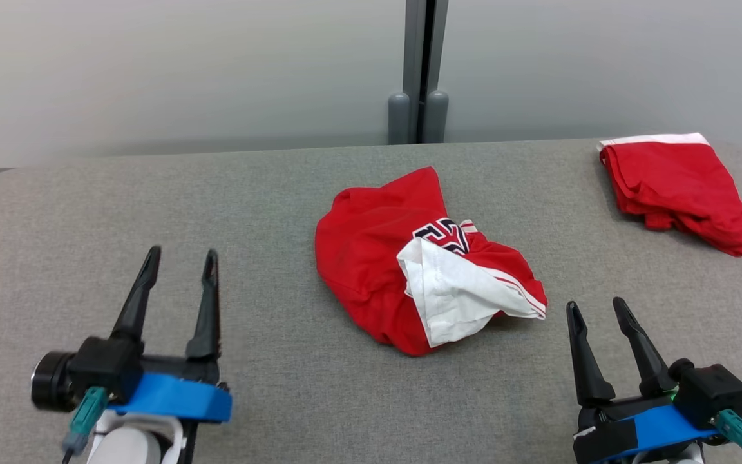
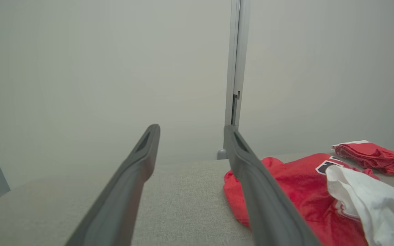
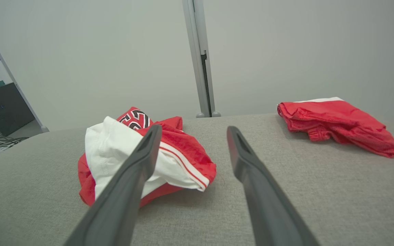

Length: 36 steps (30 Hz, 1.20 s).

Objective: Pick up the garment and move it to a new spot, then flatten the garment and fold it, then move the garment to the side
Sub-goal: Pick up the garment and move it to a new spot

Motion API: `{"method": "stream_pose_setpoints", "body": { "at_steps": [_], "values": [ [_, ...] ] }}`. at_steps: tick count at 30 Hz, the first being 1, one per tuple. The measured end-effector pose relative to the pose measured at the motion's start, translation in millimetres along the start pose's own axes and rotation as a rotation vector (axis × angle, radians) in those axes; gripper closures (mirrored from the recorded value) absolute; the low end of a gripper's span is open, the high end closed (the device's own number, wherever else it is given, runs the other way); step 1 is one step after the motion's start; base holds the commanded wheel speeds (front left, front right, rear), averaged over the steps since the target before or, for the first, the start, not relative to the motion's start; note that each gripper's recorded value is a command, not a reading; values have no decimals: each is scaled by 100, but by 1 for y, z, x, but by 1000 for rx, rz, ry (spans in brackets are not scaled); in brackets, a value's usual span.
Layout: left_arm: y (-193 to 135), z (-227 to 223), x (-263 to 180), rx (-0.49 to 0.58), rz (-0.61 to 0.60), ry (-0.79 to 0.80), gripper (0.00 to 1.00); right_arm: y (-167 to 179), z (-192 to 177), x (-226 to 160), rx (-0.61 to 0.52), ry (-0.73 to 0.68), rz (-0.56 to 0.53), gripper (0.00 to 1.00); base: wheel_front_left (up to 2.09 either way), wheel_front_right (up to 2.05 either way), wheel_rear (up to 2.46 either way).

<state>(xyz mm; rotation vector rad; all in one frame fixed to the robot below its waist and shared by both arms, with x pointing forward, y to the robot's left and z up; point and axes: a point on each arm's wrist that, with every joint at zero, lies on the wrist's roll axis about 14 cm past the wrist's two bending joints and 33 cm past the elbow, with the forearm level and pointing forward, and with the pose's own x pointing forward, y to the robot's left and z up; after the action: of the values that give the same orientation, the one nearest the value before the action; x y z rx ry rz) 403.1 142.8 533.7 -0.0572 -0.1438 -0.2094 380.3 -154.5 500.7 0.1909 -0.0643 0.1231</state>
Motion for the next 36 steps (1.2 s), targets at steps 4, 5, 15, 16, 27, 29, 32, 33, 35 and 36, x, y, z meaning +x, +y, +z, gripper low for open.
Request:
{"method": "stream_pose_setpoints", "body": {
  "at_steps": [4,5,15,16,27,29,32,33,35,36],
  "values": [
    [22,-10,-22,8,80,33,0,3,0,-2,1,1,7,0,0,0,0],
    [27,-12,-28,8,100,41,0,3,-1,-2,1,3,8,0,0,0,0],
    [40,-30,-62,14,157,109,0,2,-16,-19,5,55,0,0,0,0,0],
    [40,-30,-63,14,157,109,0,2,-17,-20,5,58,-1,0,0,0,0],
    [42,-29,-65,22,165,105,0,0,-23,-27,7,81,-10,0,0,0,0],
    [43,-29,-66,27,165,105,0,0,-24,-28,7,84,-11,0,0,0,0],
    [42,-29,-65,28,163,104,0,-1,-25,-28,11,87,-13,0,0,0,0],
    [42,-29,-65,29,163,103,0,-1,-25,-29,11,88,-13,0,0,0,0],
    [42,-28,-65,28,164,103,0,-1,-26,-29,11,89,-14,0,0,0,0],
    [42,-29,-65,27,162,104,0,-1,-26,-29,11,91,-14,0,0,0,0]
  ]
}}
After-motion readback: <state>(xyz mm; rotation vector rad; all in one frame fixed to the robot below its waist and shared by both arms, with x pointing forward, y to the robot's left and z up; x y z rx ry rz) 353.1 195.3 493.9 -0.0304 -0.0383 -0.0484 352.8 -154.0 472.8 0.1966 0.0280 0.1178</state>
